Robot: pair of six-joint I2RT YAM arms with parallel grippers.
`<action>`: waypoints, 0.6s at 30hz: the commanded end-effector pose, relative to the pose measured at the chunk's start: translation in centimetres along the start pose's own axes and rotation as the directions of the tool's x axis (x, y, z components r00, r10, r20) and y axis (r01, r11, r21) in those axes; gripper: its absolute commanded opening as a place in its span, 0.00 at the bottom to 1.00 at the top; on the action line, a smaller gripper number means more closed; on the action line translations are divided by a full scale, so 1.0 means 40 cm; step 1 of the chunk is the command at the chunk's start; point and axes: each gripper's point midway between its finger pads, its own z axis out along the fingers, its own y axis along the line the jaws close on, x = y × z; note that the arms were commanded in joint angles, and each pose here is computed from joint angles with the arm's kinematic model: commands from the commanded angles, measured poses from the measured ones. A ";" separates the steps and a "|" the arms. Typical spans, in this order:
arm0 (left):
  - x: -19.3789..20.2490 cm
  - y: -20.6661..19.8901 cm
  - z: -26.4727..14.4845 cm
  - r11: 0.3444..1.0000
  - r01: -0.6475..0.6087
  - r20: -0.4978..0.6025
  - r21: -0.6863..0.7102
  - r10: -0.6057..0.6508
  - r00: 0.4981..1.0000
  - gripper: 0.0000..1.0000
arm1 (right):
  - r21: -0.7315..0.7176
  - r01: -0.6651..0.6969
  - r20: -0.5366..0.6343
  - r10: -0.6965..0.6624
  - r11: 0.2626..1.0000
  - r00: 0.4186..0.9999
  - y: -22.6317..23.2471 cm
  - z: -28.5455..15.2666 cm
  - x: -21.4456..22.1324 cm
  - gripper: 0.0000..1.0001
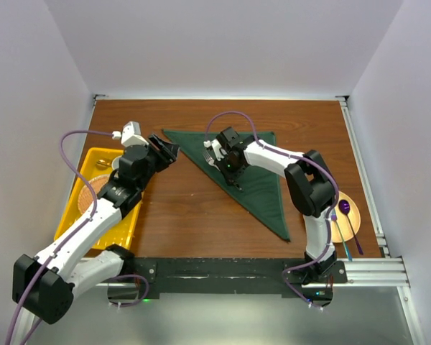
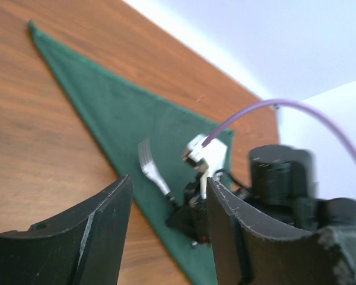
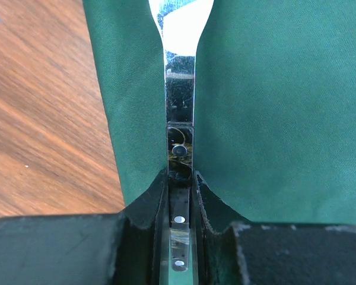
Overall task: Fold the napkin, place the utensils inside, and roll it up
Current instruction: Place the utensil onto the napkin
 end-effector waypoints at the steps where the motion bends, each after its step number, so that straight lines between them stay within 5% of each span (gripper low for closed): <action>1: 0.050 0.057 0.002 0.998 -0.046 -0.055 -0.048 0.043 0.998 0.57 | 0.028 0.032 0.043 -0.033 0.999 0.999 0.001 -0.028 -0.045 0.00; 18: 0.055 0.045 0.001 0.999 -0.037 -0.065 -0.021 0.035 0.997 0.56 | 0.049 0.037 -0.019 -0.036 0.998 0.999 -0.010 0.009 -0.014 0.23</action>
